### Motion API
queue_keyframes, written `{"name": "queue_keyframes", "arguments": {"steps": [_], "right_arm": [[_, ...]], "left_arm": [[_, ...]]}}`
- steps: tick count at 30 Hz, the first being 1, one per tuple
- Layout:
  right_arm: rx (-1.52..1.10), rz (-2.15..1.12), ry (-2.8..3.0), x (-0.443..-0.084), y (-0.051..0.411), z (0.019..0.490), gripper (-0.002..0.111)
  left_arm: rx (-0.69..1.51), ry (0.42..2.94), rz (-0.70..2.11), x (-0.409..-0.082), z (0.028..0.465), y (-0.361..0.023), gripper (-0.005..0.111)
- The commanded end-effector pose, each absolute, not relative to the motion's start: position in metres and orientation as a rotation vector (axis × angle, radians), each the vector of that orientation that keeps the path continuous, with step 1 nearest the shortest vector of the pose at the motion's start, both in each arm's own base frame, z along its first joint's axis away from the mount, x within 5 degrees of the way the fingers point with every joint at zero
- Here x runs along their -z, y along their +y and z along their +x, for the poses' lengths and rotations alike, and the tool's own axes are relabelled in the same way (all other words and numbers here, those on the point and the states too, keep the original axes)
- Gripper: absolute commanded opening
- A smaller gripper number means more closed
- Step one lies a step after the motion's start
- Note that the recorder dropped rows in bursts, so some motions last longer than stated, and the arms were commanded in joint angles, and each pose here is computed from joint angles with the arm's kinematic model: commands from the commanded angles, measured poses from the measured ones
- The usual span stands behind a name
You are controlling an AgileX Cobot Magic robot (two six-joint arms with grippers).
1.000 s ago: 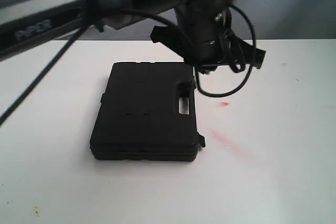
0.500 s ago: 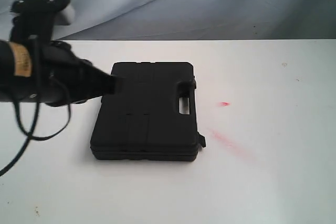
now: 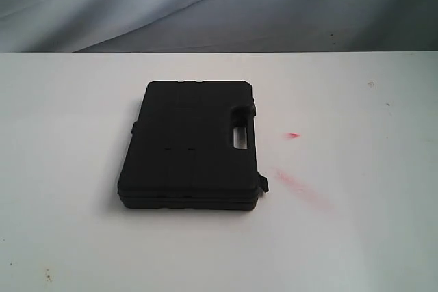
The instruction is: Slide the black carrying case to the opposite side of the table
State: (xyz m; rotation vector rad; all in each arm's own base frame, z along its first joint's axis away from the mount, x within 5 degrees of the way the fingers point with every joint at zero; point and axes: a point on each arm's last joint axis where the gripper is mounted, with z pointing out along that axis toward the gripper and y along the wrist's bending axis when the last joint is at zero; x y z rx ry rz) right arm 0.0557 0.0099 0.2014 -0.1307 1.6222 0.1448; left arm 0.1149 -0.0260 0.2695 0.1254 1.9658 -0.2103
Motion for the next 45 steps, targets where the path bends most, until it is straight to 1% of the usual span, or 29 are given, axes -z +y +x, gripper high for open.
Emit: {"name": "queue_keyframes", "arguments": {"steps": [1, 7, 10, 15, 26, 42, 45], "right_arm": [[-0.125, -0.143, 1.618, -0.2, 0.01, 0.056, 0.0], [-0.125, -0.143, 1.618, -0.2, 0.01, 0.056, 0.0], [-0.125, -0.143, 1.618, -0.2, 0.01, 0.056, 0.0], [-0.125, -0.143, 1.618, -0.2, 0.01, 0.056, 0.0], [-0.125, -0.143, 1.618, -0.2, 0.01, 0.056, 0.0], [-0.125, -0.143, 1.618, -0.2, 0.01, 0.056, 0.0], [-0.125, -0.143, 1.618, -0.2, 0.01, 0.056, 0.0]], "left_arm": [[0.2, 1.857, 0.047, -0.267, 0.1, -0.017, 0.0], [0.174, 1.741, -0.037, -0.269, 0.081, -0.008, 0.0], [0.149, 1.688, 0.0, -0.274, 0.073, -0.008, 0.0], [0.144, 1.668, 0.008, -0.274, 0.07, -0.007, 0.0], [0.137, 1.678, 0.017, -0.251, 0.074, -0.008, 0.0], [0.123, 1.656, -0.015, -0.205, 0.076, -0.005, 0.0], [0.122, 1.629, -0.021, -0.206, 0.076, -0.005, 0.0]]}}
